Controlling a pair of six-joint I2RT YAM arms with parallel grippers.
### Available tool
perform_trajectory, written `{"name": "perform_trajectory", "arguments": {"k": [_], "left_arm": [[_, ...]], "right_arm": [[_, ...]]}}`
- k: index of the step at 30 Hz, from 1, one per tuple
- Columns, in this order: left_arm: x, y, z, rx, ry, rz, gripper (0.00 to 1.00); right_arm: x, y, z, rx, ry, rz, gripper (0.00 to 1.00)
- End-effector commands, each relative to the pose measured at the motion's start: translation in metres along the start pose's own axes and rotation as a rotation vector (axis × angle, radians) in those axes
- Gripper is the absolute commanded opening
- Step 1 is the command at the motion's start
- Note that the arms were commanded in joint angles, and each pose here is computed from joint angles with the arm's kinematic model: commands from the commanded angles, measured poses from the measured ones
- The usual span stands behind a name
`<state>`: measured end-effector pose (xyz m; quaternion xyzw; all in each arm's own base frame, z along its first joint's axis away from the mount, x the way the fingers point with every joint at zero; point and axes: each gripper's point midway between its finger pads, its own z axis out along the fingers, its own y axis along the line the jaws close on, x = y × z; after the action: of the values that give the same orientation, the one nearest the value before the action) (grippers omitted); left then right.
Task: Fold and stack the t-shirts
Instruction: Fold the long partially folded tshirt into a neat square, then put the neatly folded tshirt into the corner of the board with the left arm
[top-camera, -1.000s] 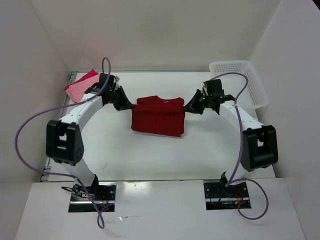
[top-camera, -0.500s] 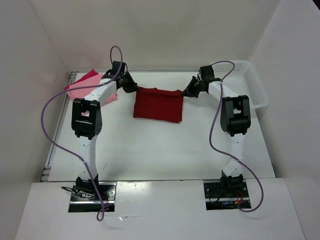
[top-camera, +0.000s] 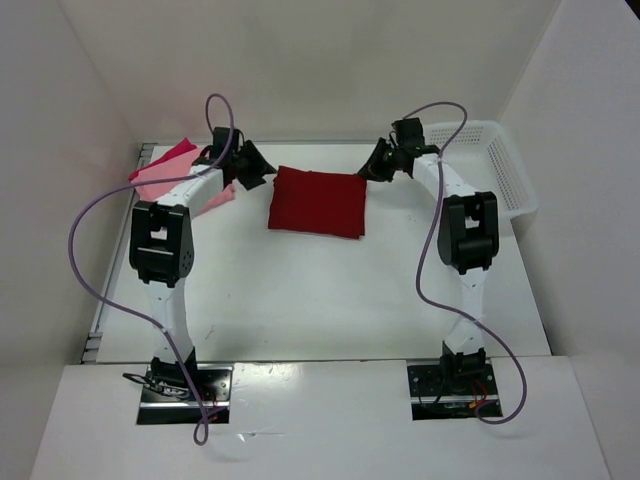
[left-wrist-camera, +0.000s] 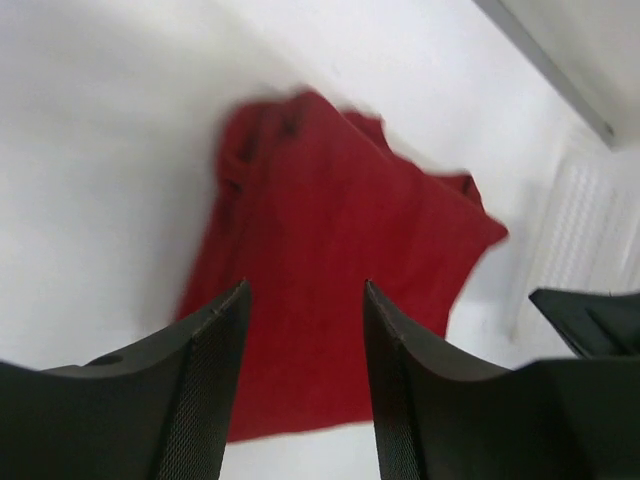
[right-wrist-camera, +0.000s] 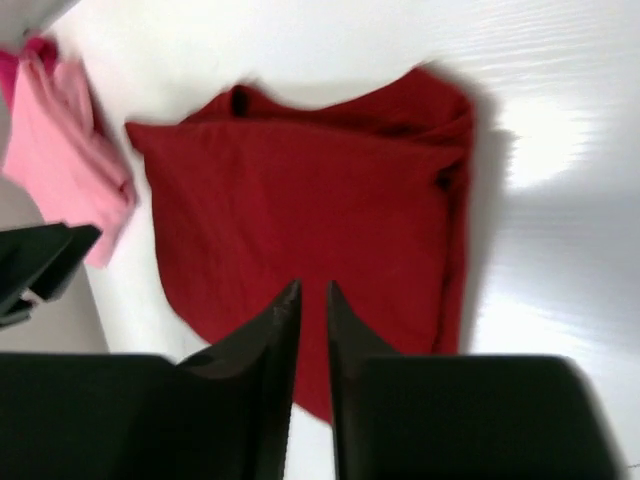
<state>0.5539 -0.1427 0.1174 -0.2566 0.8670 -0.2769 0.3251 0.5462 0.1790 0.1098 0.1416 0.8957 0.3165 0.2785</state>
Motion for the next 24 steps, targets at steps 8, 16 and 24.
{"name": "perform_trajectory", "arguments": {"k": [8,16,24], "left_arm": [[0.104,0.039,0.032,-0.022,0.236,0.047,0.55],[0.189,0.046,-0.031,0.011,0.403,-0.011,0.60],[0.181,0.038,-0.109,0.039,0.313,0.017,0.92]], "right_arm": [[0.088,0.032,0.024,-0.033,0.164,-0.093,0.08],[0.157,-0.015,0.026,0.112,0.224,-0.069,0.06],[0.146,0.004,-0.001,0.087,0.201,-0.126,0.13]]}}
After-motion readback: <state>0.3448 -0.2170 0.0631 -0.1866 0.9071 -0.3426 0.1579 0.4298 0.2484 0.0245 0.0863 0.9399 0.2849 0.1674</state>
